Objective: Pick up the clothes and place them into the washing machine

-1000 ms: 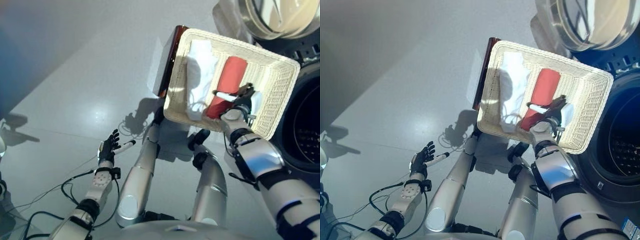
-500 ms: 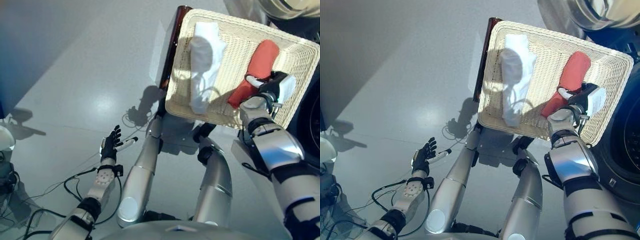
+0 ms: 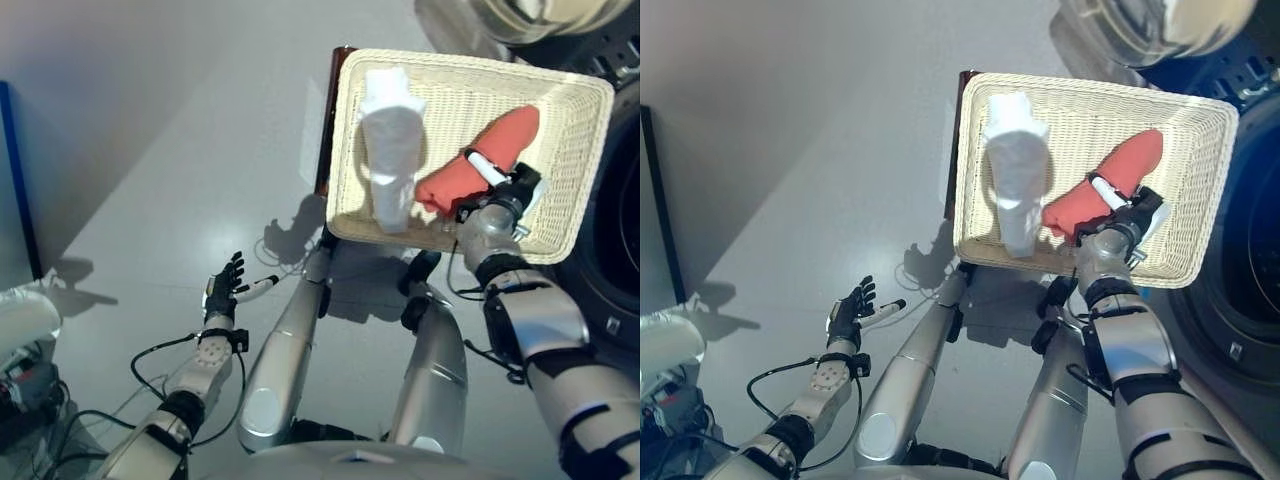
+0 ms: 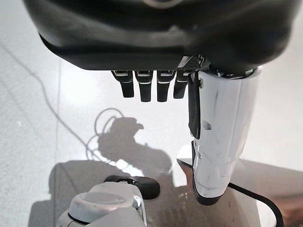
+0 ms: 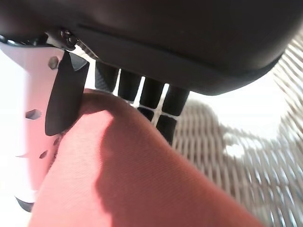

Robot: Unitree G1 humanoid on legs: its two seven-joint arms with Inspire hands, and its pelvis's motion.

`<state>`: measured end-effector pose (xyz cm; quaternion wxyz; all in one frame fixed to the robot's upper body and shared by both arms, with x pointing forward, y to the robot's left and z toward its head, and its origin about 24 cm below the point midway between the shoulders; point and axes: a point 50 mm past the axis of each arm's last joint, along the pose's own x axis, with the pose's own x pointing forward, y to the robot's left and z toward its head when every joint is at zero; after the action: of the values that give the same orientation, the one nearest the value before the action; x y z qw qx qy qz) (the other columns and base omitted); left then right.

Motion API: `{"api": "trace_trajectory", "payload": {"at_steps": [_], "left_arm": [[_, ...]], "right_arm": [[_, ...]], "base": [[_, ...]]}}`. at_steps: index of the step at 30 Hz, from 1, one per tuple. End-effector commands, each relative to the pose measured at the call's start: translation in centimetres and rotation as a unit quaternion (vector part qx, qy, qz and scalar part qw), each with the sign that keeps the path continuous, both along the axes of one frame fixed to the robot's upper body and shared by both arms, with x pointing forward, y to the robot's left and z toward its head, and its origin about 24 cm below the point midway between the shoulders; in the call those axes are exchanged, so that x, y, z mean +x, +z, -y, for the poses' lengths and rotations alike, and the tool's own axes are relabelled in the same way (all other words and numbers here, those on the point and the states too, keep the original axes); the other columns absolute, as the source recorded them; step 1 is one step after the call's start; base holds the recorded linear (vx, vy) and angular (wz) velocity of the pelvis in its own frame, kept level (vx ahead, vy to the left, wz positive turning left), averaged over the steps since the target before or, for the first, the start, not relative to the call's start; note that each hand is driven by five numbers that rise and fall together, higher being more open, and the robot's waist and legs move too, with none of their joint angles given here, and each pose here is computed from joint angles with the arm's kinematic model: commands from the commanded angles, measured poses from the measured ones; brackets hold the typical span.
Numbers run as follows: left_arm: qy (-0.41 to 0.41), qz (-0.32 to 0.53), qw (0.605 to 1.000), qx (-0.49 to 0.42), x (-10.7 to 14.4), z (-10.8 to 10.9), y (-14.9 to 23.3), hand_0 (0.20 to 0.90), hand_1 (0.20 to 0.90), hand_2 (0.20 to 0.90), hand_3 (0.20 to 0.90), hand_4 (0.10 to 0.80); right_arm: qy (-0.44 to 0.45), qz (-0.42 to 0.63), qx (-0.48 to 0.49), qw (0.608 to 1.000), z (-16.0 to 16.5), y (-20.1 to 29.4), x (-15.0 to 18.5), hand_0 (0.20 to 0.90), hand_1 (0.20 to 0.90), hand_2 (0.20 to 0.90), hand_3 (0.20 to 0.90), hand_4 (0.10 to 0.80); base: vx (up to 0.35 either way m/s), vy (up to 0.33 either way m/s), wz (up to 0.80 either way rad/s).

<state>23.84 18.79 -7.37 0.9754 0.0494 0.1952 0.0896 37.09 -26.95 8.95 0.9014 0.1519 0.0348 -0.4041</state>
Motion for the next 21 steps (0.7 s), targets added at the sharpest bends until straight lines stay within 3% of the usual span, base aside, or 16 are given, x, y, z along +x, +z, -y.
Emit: {"api": "trace_trajectory", "payload": {"at_steps": [1,4,9,14,21], "left_arm": [[0.048,-0.034,0.998,-0.007,-2.8,-2.0,-1.8,0.900,0.900,0.900,0.900,0.800],[0.051,-0.048,0.997,-0.033,-3.7,-1.5,-2.5,0.900,0.900,0.900,0.900,0.800],[0.046,-0.078,0.994,-0.058,-5.3,-0.7,-3.7,0.900,0.900,0.900,0.900,0.800],[0.045,-0.104,0.992,-0.060,-6.7,-0.3,-4.6,0.900,0.900,0.900,0.900,0.800],[0.046,-0.117,0.991,-0.054,-7.5,-0.7,-5.1,0.900,0.900,0.900,0.900,0.800]], "right_arm": [[-0.073,0.109,0.039,0.991,3.6,1.6,-1.4,0.200,0.200,0.200,0.200,0.300],[-0.103,0.161,0.122,0.974,3.6,0.1,-2.4,0.200,0.200,0.200,0.200,0.300],[-0.116,0.191,0.157,0.962,3.3,-1.1,-3.3,0.200,0.200,0.200,0.200,0.300],[-0.146,0.211,0.148,0.955,4.5,-0.2,-3.8,0.200,0.200,0.200,0.200,0.300],[-0.154,0.252,0.072,0.953,7.2,5.7,-3.1,0.200,0.200,0.200,0.200,0.300]], "base": [[0.031,0.025,-0.28],[-0.033,0.025,-0.35],[0.032,0.031,-0.25],[0.042,0.033,-0.16],[0.013,0.014,-0.04]]}}
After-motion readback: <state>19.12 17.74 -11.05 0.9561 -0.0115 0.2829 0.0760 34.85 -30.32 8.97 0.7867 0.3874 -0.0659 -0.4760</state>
